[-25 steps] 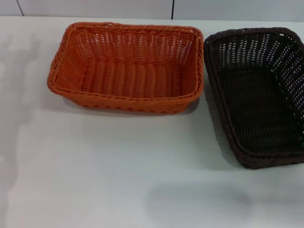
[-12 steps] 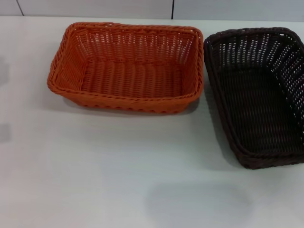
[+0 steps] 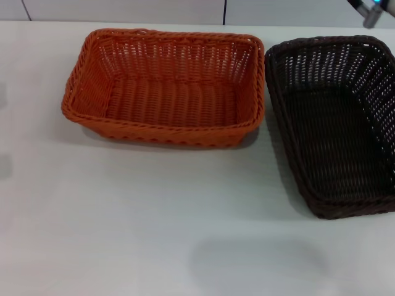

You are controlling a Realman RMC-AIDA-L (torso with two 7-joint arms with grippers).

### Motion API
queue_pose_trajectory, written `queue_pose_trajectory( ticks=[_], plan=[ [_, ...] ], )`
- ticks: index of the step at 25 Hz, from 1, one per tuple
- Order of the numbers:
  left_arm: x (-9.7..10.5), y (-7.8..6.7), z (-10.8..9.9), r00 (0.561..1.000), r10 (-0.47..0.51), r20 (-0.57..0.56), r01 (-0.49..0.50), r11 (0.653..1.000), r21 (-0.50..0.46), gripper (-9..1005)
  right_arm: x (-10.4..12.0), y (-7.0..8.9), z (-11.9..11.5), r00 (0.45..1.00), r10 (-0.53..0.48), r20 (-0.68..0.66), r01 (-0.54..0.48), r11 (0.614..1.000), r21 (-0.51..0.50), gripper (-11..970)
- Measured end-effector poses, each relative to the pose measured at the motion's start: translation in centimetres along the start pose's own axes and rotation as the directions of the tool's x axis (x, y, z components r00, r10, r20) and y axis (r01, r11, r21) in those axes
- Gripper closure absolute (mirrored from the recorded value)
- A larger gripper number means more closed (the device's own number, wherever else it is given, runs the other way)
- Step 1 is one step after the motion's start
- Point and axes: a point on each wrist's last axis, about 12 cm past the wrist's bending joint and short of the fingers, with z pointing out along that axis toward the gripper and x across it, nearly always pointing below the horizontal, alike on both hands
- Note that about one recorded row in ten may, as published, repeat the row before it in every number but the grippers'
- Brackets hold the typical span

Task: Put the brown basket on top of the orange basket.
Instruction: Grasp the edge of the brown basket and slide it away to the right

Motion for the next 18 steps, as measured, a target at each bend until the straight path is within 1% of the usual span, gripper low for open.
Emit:
queue_pose_trajectory(
  ticks=[3, 5, 7, 9, 14, 17, 18],
  plan=[
    [0.1, -0.1, 0.1, 1.0, 0.0, -0.012, 0.0, 1.0, 0.001, 367, -0.6, 0.6, 0.7, 0.998, -0.029, -0.047, 0.03, 0.999, 0.03, 251],
    [0.1, -0.1, 0.2, 1.0, 0.0, -0.017, 0.0, 1.0, 0.003, 367, -0.8, 0.6, 1.2, 0.995, -0.043, -0.087, 0.048, 0.997, 0.062, 251],
    [0.2, -0.2, 0.3, 1.0, -0.001, -0.021, 0.001, 1.0, 0.004, 367, -1.3, 0.2, 1.7, 0.989, -0.029, -0.143, 0.044, 0.994, 0.103, 251],
    [0.2, -0.2, 0.4, 1.0, -0.001, -0.025, 0.001, 1.0, 0.005, 367, -1.8, -0.3, 2.2, 0.981, -0.012, -0.196, 0.036, 0.992, 0.119, 250],
    [0.3, -0.2, 0.4, 0.999, -0.002, -0.035, 0.002, 1.0, 0.003, 367, -3.0, -0.9, 2.6, 0.962, -0.032, -0.272, 0.066, 0.991, 0.117, 251],
    [0.3, -0.2, 0.5, 0.999, -0.004, -0.04, 0.004, 1.0, 0.0, 367, -4.1, -1.3, 2.2, 0.944, 0.008, -0.329, 0.029, 0.994, 0.107, 251],
    [0.4, -0.3, 0.5, 0.999, -0.004, -0.043, 0.004, 1.0, 0.001, 367, -4.8, -1.4, 2.0, 0.922, 0.045, -0.384, -0.019, 0.997, 0.071, 251]
  ],
)
